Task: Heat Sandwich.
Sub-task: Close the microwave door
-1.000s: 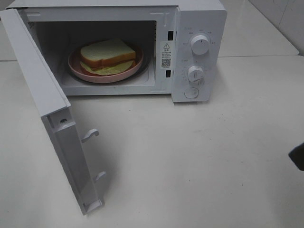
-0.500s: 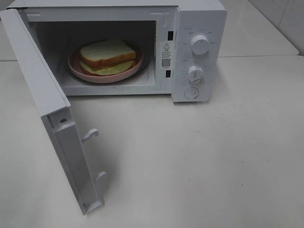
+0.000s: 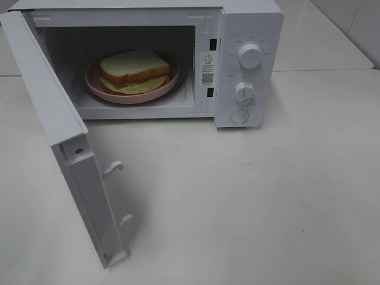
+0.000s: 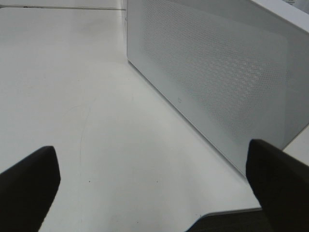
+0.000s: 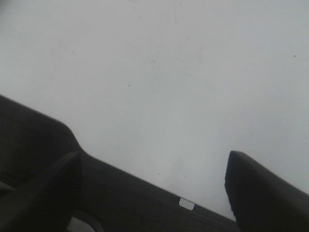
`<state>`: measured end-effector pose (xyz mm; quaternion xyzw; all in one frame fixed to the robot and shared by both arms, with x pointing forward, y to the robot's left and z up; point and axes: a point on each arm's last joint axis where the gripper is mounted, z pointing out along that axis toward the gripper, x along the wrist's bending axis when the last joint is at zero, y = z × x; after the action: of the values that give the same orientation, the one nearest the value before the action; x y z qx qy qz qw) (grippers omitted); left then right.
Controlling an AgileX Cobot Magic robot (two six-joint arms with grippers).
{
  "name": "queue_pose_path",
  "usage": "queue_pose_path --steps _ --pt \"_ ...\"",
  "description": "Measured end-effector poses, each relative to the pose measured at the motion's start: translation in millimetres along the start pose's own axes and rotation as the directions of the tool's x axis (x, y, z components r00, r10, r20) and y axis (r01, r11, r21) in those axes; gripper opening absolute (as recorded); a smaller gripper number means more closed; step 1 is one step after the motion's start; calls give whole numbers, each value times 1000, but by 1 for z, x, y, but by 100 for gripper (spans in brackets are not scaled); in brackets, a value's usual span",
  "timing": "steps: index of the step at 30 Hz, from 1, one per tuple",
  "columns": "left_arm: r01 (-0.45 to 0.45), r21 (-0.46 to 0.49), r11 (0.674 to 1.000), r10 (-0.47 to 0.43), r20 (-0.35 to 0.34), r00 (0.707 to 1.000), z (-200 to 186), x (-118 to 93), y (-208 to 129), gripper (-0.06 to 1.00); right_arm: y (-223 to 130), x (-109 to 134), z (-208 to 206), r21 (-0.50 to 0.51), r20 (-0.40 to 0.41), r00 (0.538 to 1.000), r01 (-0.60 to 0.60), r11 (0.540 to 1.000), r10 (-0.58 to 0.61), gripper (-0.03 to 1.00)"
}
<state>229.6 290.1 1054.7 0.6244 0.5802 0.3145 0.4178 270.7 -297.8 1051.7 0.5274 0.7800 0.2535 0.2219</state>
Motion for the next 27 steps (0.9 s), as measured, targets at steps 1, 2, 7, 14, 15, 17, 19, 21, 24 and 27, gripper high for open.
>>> queue_pose_path --steps 1,2,7,14,15,17,19,21,24,27 --pt "0 0 1000 0 0 1000 0 0 0 97 0 -1 -1 -17 10 1000 -16 1000 16 77" --pt "0 0 1000 0 0 1000 0 0 0 97 0 -1 -1 -17 10 1000 -16 1000 16 77" --pt "0 0 1000 0 0 1000 0 0 0 97 -5 -4 -10 -147 61 992 -100 984 109 77" --pt "0 0 1000 0 0 1000 0 0 0 97 -19 -4 -13 -266 111 974 -163 950 199 77" --pt "0 0 1000 0 0 1000 0 0 0 97 -21 -3 -14 -276 115 971 -170 946 208 77" --pt "0 0 1000 0 0 1000 0 0 0 97 -22 -3 -14 -283 120 969 -176 943 217 77" --pt "0 0 1000 0 0 1000 0 0 0 97 -24 -2 -17 -305 135 959 -199 931 249 77" --pt "0 0 1000 0 0 1000 0 0 0 97 -26 -2 -18 -319 147 953 -209 924 266 77" --pt "0 0 1000 0 0 1000 0 0 0 97 -29 -1 -20 -341 165 941 -226 913 294 77" --pt "0 0 1000 0 0 1000 0 0 0 97 -31 0 -22 -361 175 933 -235 902 313 77"
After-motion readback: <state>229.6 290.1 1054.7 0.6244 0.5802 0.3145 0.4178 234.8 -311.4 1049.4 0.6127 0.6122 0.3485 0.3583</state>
